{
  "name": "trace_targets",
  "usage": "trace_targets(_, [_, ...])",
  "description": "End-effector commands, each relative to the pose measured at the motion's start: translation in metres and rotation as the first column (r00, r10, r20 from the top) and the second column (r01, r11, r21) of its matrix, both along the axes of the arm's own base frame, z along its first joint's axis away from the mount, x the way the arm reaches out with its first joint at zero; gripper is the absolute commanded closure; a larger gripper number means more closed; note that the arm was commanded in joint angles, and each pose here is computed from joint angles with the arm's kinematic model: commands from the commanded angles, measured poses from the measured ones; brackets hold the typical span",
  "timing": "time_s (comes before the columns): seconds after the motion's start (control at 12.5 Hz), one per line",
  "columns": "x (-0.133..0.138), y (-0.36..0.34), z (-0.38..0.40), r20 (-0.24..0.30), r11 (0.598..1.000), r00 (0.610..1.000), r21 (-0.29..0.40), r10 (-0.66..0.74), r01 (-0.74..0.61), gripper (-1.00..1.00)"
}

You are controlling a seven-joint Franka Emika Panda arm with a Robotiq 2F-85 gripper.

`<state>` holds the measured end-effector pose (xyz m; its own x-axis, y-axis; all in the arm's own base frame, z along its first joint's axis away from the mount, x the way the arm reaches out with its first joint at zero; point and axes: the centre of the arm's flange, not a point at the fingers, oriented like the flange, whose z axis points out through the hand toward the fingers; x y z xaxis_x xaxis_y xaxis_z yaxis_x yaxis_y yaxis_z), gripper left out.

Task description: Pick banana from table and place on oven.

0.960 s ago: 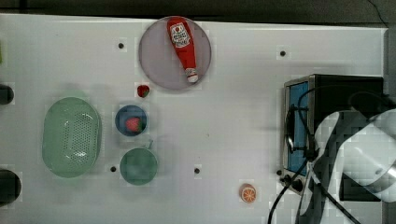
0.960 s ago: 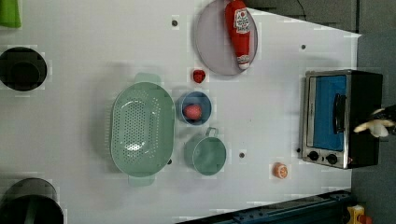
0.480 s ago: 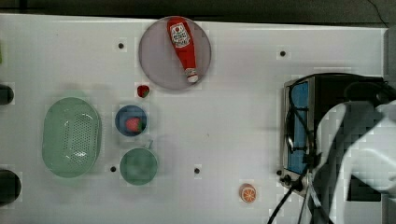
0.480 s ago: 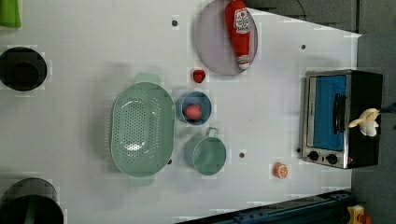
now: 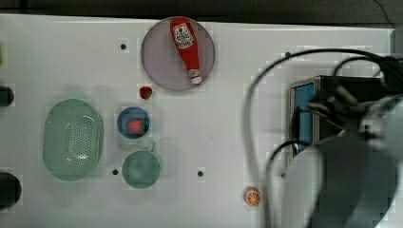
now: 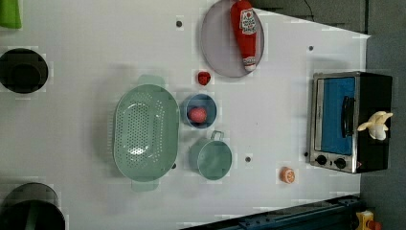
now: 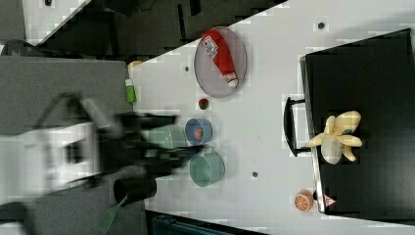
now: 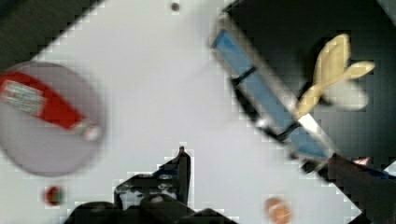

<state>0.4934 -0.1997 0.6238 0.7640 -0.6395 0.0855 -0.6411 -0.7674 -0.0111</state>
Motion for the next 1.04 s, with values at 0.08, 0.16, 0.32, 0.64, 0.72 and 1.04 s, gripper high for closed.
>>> trace_targets(0.08, [0.038,0.104,-0.027,-0.057,0.978,0.976,-0.019,-0.21,0.209,-1.0])
trace_targets(0.16, [0.041,0.13,-0.031,-0.057,0.961,0.959,-0.021,-0.277,0.276,-1.0])
trace_targets(0.32, [0.042,0.166,-0.044,-0.076,0.938,0.935,-0.026,-0.347,0.346,-1.0])
trace_targets(0.64, [0.022,0.178,-0.037,-0.074,0.945,0.942,-0.006,-0.327,0.328,-1.0])
trace_targets(0.72, [0.017,0.18,-0.037,-0.078,0.945,0.942,0.003,-0.325,0.327,-1.0])
trace_targets(1.04, [0.007,0.179,-0.041,-0.091,0.944,0.94,0.008,-0.328,0.33,-1.0])
